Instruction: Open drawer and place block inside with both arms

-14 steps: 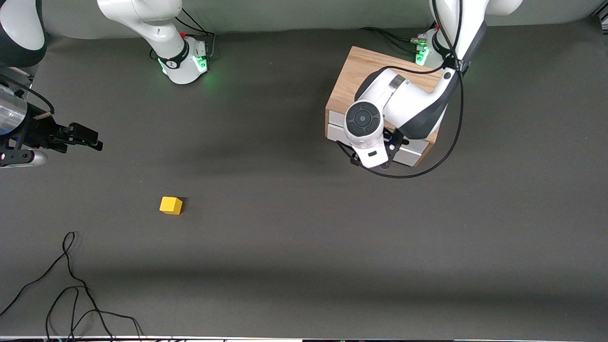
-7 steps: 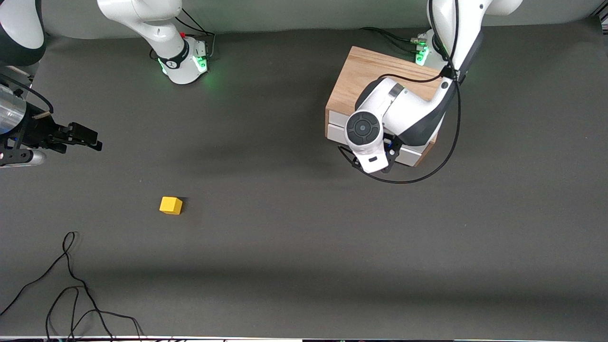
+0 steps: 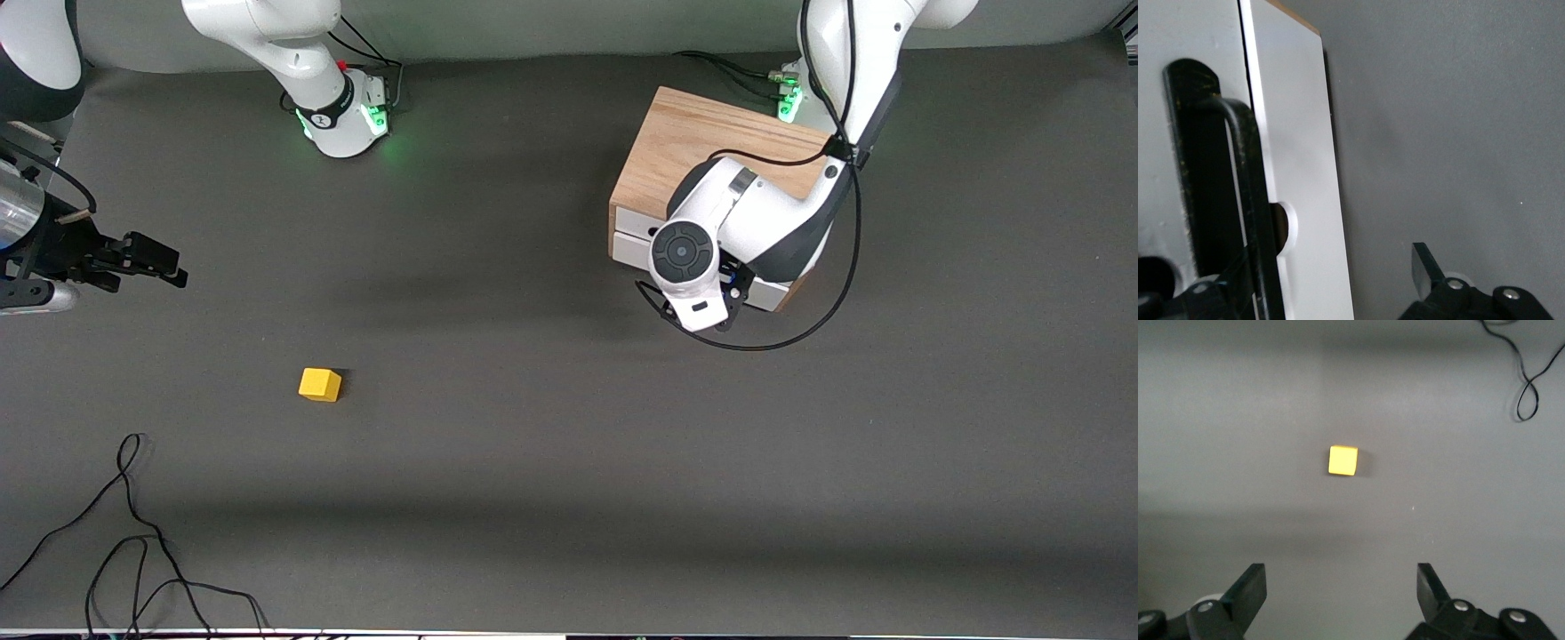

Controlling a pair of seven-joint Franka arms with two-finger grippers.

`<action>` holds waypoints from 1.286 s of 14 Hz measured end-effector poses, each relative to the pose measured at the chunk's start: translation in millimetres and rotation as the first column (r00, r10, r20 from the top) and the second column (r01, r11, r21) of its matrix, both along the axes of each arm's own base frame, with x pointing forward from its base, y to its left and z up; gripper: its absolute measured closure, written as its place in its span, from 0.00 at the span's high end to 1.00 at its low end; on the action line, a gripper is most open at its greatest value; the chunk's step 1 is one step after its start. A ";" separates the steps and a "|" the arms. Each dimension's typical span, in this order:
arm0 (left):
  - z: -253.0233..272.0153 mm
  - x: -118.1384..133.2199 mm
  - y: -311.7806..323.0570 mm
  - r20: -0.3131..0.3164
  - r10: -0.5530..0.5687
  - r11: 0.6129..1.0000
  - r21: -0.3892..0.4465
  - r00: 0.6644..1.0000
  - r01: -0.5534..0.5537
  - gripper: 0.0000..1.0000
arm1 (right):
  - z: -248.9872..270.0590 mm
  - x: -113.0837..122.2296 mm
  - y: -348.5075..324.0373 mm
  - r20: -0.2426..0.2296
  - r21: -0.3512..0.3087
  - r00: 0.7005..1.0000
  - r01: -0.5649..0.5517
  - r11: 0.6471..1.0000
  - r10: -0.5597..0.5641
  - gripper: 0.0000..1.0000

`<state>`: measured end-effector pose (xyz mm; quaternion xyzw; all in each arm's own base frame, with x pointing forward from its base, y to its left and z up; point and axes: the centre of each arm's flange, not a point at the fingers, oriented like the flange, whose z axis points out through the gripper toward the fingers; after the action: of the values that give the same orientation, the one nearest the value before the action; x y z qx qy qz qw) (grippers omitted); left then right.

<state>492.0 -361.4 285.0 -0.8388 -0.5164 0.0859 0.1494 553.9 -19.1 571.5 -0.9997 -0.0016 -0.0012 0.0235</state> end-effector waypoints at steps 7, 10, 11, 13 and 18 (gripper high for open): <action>2.6 9.1 5.5 0.023 0.014 1.000 -0.014 1.000 -0.014 1.00 | 1.0 1.4 3.0 0.012 -0.001 1.000 -0.005 1.000 0.005 1.00; 6.6 15.3 5.4 0.047 0.021 0.999 -0.032 0.999 -0.019 1.00 | 0.8 1.4 4.2 0.011 -0.001 1.000 -0.007 1.000 0.007 1.00; 8.9 18.4 5.5 0.056 0.024 0.999 -0.038 0.998 -0.022 1.00 | 0.7 1.4 4.2 0.011 -0.001 1.000 -0.007 1.000 0.007 1.00; 12.7 26.1 4.6 0.071 0.027 0.999 -0.046 0.997 -0.024 1.00 | 0.2 1.5 3.9 0.010 -0.011 1.000 -0.010 1.000 0.010 1.00; 11.0 47.2 -4.0 0.088 0.032 0.998 -0.065 0.996 -0.026 1.00 | -0.8 1.6 4.2 0.008 -0.018 1.000 -0.012 1.000 0.013 1.00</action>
<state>539.2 -365.4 296.0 -0.8386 -0.5316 0.0671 0.0982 555.5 -14.9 570.6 -0.9998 -0.0079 -0.0049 0.0146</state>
